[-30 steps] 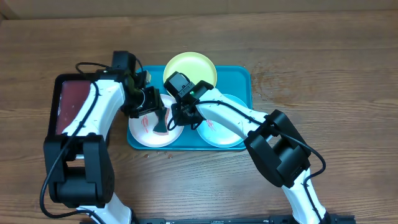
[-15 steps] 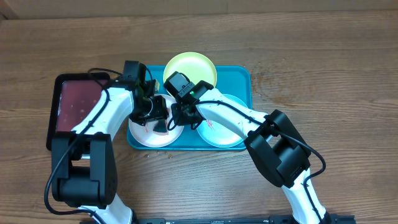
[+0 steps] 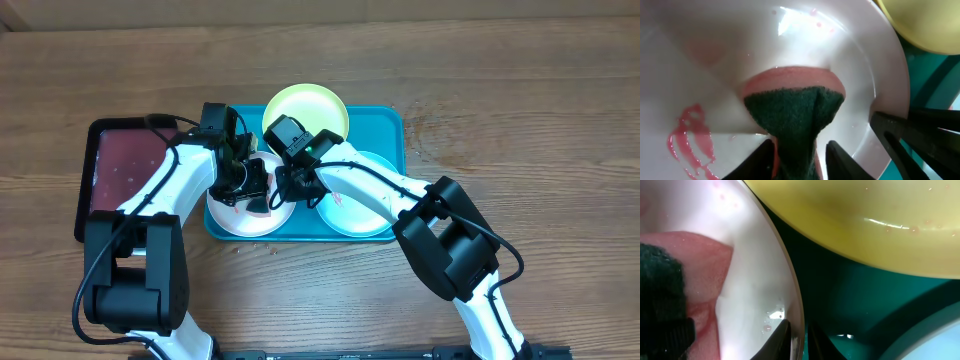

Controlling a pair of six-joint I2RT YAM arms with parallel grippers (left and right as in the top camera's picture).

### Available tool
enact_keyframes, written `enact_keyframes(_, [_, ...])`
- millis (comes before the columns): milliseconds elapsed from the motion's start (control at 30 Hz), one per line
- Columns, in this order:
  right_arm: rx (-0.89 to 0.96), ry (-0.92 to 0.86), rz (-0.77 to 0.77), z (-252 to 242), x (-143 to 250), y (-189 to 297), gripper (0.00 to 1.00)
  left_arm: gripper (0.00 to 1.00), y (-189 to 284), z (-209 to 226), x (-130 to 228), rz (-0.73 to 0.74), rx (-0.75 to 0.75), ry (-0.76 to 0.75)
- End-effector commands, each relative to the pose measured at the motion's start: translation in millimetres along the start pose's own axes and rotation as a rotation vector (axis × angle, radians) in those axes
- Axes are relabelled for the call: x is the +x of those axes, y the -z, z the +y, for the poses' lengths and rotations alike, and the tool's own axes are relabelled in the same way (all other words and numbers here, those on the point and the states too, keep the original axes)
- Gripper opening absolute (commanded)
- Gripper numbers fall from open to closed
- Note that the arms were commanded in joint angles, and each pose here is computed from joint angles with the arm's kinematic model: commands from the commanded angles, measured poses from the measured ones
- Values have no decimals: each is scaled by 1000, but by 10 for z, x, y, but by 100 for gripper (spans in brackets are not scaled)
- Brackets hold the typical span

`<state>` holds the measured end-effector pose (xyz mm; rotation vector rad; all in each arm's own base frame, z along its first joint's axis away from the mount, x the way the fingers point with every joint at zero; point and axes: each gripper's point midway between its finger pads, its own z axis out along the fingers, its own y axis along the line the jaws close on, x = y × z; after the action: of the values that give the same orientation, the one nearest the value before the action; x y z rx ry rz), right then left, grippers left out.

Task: Clean dirty plates on tray and stack at the side
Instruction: 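Hold the white plate with the right gripper and scrub it with the sponge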

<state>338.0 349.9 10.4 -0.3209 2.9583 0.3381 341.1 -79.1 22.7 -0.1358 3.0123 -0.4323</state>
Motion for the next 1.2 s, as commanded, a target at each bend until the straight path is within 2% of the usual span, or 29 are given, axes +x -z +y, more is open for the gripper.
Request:
enact_keyframes(0, [1, -5, -26, -2, -97, 36, 14, 34, -28, 57, 20, 3, -30, 0])
enact_keyframes(133, [1, -6, -26, -2, -97, 36, 14, 33, -54, 143, 24, -6, -73, 14])
enact_keyframes(233, [1, -6, -25, -2, -95, 35, 14, 24, -96, 163, 37, -13, -75, 28])
enact_keyframes(333, [1, -6, -25, -2, -95, 35, 13, 23, -124, 169, 20, -29, -72, 45])
enact_keyframes(467, [2, -5, -26, -3, -96, 35, 13, 4, -110, 288, -9, -46, -138, 46])
enact_keyframes(733, [18, -6, -24, -79, -113, 39, 13, 4, 29, 780, -73, -92, -383, 75])
enact_keyframes(1000, [20, -16, -24, -118, -132, 44, 10, 4, 236, 940, -263, -161, -512, 81])
enact_keyframes(1100, [19, -15, -26, -114, -139, 44, 10, 4, 287, 914, -318, -173, -507, 92])
enact_keyframes(1167, [16, -15, -30, -108, -148, 44, 10, 4, 235, 797, -319, -165, -440, 90])
